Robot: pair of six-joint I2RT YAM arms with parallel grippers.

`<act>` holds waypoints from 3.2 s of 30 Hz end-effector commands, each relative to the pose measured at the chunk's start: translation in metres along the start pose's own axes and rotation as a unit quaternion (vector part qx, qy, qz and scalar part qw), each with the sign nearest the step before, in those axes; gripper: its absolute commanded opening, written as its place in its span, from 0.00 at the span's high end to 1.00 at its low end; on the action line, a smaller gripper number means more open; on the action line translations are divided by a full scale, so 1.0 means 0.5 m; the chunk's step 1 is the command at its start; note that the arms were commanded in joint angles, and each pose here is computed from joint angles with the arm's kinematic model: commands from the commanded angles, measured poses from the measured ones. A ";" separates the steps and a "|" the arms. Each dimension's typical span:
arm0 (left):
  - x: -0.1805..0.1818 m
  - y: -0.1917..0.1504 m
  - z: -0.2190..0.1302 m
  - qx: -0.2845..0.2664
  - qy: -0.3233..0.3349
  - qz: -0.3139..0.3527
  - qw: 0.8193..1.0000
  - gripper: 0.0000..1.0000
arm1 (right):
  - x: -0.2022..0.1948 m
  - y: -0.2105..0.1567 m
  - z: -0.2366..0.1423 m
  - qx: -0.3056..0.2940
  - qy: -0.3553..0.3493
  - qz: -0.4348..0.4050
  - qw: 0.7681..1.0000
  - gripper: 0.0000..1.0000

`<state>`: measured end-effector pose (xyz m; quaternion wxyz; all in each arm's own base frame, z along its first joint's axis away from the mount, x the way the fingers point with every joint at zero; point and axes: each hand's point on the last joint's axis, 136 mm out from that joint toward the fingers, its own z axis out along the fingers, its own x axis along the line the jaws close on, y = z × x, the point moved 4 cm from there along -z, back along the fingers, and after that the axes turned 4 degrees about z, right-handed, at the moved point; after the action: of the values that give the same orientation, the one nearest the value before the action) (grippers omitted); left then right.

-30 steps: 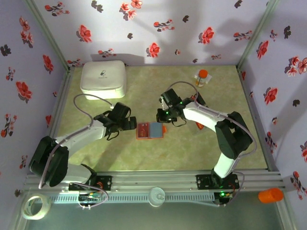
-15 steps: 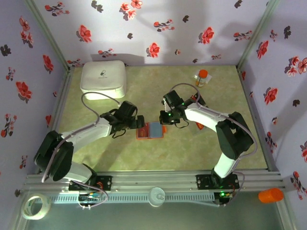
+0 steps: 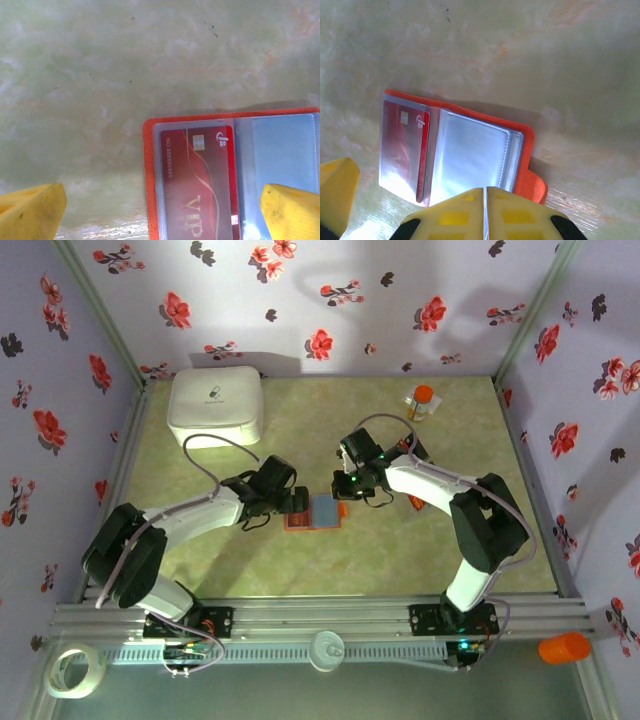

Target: Put the credit cards into the card holder

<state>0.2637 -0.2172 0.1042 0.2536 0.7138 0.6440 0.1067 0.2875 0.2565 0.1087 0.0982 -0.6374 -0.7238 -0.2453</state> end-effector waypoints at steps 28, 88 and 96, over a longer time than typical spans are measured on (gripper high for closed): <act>-0.038 -0.027 0.031 0.019 -0.005 0.013 1.000 0.00 | -0.007 -0.011 0.109 0.058 0.016 0.018 0.998 0.89; -0.026 -0.092 0.084 0.052 0.008 0.034 0.998 0.12 | 0.003 -0.015 0.109 0.036 0.062 0.078 0.994 0.61; -0.026 -0.094 0.083 0.052 0.007 0.033 0.998 0.12 | 0.012 -0.014 0.121 0.048 0.080 0.084 0.992 0.59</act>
<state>0.2510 -0.2377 0.0592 0.2199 0.7427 0.6241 0.1026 0.2890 0.2892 0.0650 0.1933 -0.6622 -0.6765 -0.2577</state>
